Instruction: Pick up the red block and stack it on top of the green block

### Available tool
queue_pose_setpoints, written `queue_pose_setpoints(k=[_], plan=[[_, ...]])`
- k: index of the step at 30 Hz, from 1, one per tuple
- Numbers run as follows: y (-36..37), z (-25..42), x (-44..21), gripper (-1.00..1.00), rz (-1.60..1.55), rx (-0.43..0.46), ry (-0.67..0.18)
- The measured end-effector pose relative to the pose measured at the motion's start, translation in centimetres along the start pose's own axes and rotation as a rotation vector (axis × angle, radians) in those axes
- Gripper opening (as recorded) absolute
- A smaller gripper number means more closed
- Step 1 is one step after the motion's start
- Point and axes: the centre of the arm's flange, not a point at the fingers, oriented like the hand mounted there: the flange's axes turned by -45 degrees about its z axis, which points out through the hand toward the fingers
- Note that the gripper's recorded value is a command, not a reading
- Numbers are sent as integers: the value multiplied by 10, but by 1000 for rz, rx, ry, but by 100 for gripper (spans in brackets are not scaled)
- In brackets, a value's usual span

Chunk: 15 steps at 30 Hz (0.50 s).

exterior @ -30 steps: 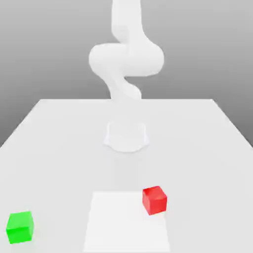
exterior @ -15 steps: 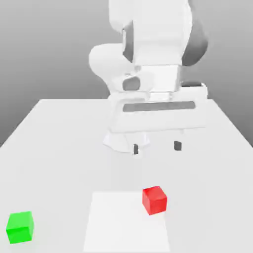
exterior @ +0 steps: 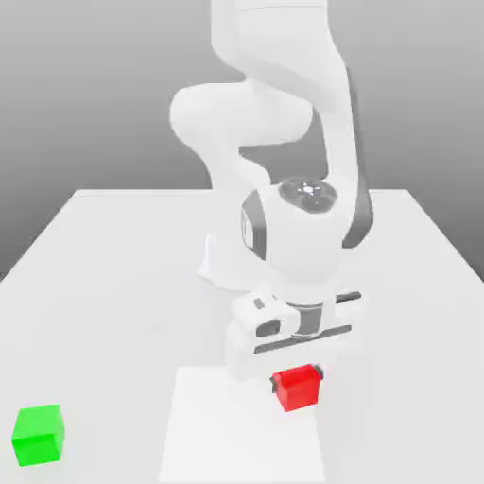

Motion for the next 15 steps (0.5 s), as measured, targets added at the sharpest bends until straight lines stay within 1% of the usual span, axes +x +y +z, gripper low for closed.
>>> queue_pose_setpoints(k=[3,11,13,15], plan=[[0,-1,0,-100,0,0,0],[5,-63,9,-100,22,4,0],[29,-69,22,-100,94,10,0],[99,-74,18,-100,279,15,2]])
